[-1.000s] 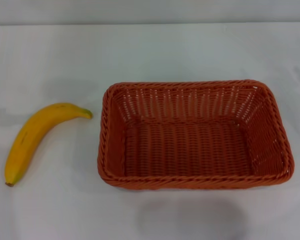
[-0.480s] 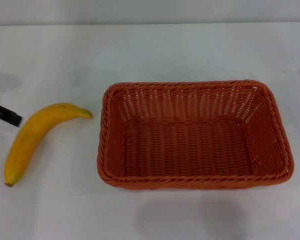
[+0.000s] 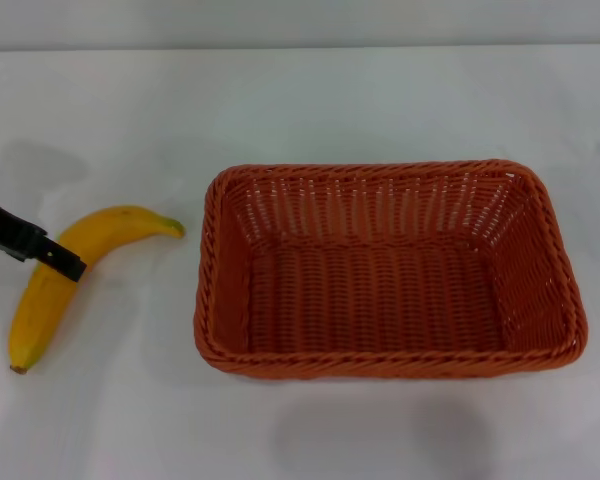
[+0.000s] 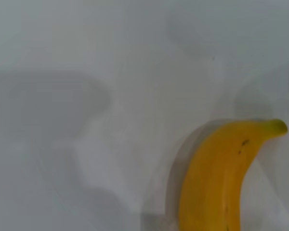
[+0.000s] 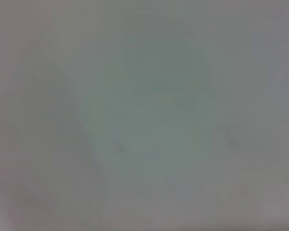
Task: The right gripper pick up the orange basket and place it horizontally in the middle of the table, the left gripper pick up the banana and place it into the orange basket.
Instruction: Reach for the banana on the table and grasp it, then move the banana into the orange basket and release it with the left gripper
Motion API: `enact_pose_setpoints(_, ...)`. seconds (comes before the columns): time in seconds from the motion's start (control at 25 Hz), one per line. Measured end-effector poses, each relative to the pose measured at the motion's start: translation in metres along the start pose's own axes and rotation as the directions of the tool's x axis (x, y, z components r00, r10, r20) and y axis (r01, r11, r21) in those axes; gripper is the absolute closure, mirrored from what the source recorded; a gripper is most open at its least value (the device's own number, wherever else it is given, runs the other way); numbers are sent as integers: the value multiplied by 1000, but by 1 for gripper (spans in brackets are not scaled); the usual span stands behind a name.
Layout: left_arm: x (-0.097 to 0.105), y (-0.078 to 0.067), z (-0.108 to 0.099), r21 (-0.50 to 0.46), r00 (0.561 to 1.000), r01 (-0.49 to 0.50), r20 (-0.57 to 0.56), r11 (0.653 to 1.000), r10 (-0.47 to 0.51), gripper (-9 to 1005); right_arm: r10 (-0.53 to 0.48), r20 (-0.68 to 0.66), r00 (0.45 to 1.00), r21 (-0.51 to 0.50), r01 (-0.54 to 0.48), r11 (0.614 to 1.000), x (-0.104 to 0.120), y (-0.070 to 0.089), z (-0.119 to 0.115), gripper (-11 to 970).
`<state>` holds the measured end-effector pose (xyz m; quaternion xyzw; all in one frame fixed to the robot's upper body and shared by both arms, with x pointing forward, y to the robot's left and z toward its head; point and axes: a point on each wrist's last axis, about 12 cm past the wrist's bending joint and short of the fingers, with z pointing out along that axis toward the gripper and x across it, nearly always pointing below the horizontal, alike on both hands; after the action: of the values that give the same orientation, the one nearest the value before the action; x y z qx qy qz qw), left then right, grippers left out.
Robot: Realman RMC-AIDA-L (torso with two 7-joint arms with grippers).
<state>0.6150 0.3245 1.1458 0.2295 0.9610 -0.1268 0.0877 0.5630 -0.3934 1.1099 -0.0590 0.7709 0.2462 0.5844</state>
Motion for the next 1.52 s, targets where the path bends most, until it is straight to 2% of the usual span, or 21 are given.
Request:
enact_pose_setpoints(0.16, -3, -1, 10, -10, 1000, 15, 3, 1000, -15, 103, -1, -4, 1000, 4, 1, 1000, 0, -1, 0, 203)
enact_pose_setpoints(0.8, -8, -2, 19, -16, 999, 42, 20, 999, -41, 139, 12, -6, 1000, 37, -12, 999, 2, -4, 4, 205)
enact_pose_setpoints(0.96, -11, -1, 18, -13, 998, 43, 44, 999, -43, 329, 16, -6, 1000, 37, -16, 999, 3, -4, 4, 206)
enact_pose_setpoints(1.08, -12, 7, 6, -17, 995, 62, 76, 998, -61, 418, 16, -6, 1000, 38, -16, 999, 3, -4, 4, 208)
enact_pose_setpoints(1.2, -14, 22, -24, -7, 987, 91, 137, 996, -89, 480, 17, -5, 1000, 36, -16, 999, 2, -4, 4, 208)
enact_pose_setpoints(1.28, -18, 27, -48, 40, 978, 71, 193, 997, -78, 500, 15, -4, 1000, 35, -15, 999, 2, -4, 5, 208)
enact_pose_setpoints(1.4, -29, 20, -81, 146, 962, -41, 272, 988, 0, 498, 13, -2, 1000, 34, -12, 999, 1, -4, 5, 208)
enact_pose_setpoints(1.44, -29, 20, -81, 146, 962, -41, 272, 988, 0, 497, 11, -2, 1000, 34, -11, 999, 0, -4, 5, 208)
enact_pose_setpoints(1.52, -52, 1, -96, 178, 949, -148, 303, 973, 89, 496, 7, 0, 1000, 34, -7, 999, -1, -4, 5, 208)
